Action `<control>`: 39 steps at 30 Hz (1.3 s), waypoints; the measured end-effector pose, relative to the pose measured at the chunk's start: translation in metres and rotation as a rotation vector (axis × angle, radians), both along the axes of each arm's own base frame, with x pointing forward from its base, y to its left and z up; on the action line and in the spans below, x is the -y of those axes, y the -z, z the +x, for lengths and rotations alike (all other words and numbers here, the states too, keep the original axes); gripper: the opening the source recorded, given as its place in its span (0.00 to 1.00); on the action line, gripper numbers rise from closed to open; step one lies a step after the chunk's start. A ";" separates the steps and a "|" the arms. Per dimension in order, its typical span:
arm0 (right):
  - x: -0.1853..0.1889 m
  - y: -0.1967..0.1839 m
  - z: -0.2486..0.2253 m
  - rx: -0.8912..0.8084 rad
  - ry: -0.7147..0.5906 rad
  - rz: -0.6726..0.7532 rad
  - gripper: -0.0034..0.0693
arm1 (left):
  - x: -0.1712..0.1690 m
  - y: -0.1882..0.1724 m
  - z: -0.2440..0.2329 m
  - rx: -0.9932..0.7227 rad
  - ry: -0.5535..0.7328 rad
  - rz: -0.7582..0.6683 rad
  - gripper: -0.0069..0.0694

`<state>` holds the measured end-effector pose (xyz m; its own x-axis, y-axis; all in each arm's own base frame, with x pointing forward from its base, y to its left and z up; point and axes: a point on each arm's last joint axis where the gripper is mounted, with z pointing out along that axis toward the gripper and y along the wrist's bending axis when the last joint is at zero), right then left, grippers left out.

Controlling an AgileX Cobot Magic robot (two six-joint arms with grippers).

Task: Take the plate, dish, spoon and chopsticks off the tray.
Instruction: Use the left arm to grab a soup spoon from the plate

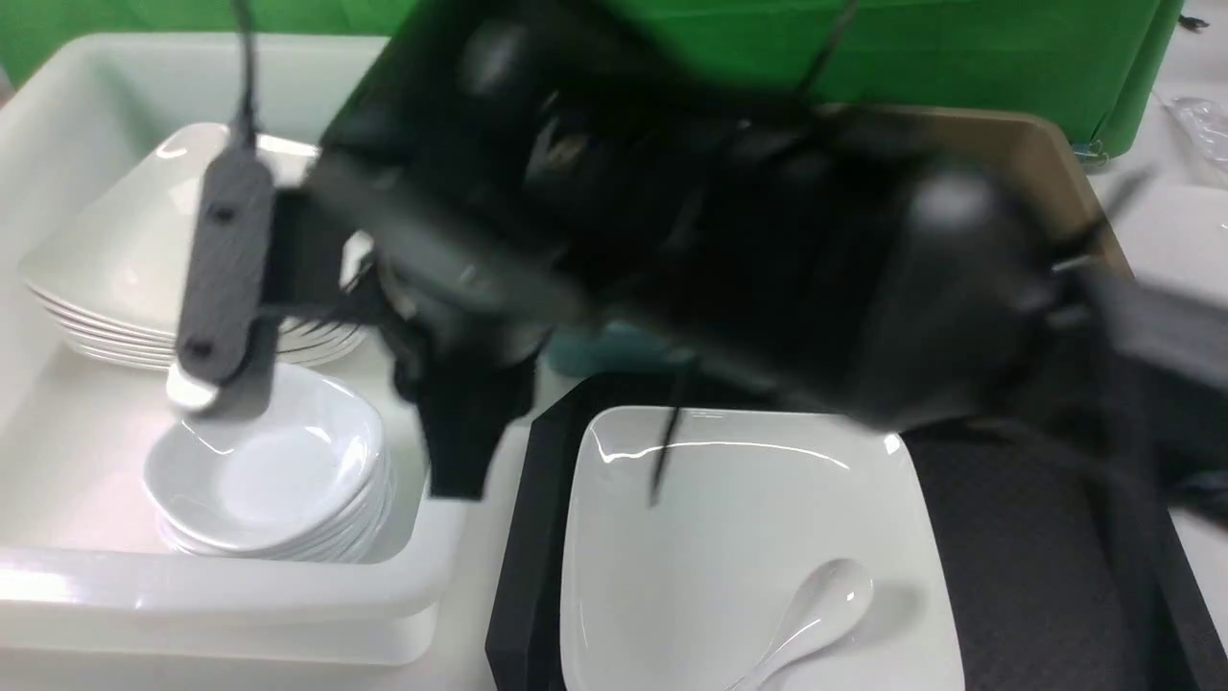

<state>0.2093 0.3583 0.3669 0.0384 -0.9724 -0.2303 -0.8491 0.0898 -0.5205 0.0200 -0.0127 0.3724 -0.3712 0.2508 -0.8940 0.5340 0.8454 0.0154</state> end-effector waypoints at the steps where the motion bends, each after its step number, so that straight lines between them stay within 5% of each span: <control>1: 0.006 -0.006 0.000 -0.002 0.032 0.026 0.32 | 0.003 0.000 0.003 -0.010 0.010 0.003 0.11; 4: 0.037 -0.025 0.001 -0.018 0.177 0.122 0.22 | 0.021 0.001 0.023 -0.088 0.054 0.001 0.11; 15: 0.193 0.014 -0.028 -0.125 0.693 0.162 0.20 | 0.091 0.043 0.103 -0.447 0.225 0.125 0.11; 26: 0.280 0.049 -0.097 -0.119 0.797 0.309 0.21 | 0.171 0.118 0.180 -0.682 0.358 0.199 0.11; 31: 0.312 0.043 -0.124 -0.074 0.785 0.469 0.22 | 0.239 0.141 0.185 -0.669 0.432 0.342 0.13; 35: 0.323 0.035 -0.135 -0.039 0.751 0.568 0.22 | 0.269 0.151 0.191 -0.640 0.469 0.407 0.23; 39: 0.333 0.030 -0.143 -0.011 0.721 0.626 0.22 | 0.287 0.167 0.202 -0.682 0.479 0.465 0.44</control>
<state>0.0663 0.0255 0.3371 -0.5275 -0.4613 -0.7134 -0.4851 0.8529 -0.1927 0.2218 -0.2994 0.2053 -0.5410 0.7874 -0.2955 0.8402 0.5218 -0.1476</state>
